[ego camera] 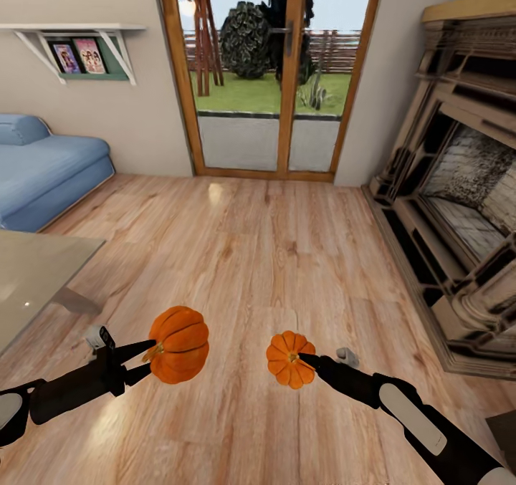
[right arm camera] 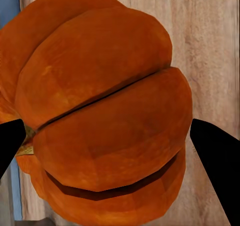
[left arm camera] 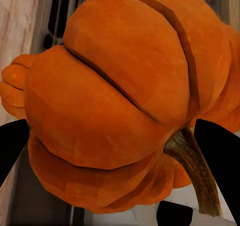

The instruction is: Place each of the two pumpkins and all three candles from the living room inside a cabinet in the living room (use any cabinet), then make sure every cabinet is closed, and position the cauldron so it is next to a table in the living room.

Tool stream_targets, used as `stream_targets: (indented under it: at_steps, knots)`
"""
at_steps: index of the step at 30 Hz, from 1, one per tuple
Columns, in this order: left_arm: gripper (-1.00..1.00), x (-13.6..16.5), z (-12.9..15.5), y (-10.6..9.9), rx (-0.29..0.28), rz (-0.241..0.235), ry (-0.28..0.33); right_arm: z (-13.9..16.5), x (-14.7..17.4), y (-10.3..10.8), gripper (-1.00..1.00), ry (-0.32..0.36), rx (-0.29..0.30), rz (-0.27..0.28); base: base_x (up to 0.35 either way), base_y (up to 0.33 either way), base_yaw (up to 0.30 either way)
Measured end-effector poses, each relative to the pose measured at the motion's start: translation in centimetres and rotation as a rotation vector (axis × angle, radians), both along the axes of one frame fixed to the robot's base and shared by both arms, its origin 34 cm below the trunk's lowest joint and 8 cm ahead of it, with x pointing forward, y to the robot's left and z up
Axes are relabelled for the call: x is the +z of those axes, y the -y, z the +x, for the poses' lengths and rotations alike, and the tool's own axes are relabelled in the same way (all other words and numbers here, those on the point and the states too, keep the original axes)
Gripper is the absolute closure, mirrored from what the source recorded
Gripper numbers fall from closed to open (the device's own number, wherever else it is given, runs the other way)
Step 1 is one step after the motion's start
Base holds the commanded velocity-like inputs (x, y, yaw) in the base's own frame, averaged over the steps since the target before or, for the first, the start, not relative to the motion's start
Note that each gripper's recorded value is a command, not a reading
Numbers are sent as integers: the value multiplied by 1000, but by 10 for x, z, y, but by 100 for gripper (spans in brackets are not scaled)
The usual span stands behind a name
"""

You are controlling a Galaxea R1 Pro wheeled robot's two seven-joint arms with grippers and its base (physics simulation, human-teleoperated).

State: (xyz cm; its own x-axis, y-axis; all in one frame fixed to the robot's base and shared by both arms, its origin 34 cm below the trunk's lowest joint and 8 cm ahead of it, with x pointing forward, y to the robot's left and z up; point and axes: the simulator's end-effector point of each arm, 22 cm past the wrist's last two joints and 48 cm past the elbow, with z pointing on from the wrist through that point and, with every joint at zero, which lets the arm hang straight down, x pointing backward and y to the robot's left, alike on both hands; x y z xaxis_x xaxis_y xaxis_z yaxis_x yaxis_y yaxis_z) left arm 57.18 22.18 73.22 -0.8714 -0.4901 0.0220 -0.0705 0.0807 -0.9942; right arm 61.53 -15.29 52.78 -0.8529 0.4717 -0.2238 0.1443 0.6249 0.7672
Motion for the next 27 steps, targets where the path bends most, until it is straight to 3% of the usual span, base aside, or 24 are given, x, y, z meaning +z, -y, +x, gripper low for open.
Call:
stream_targets:
  at_steps: [27]
  knots:
    - [100,-1,0,-1,2,6,-1,0,-1,1,100,0,0,-5,0,0,-261]
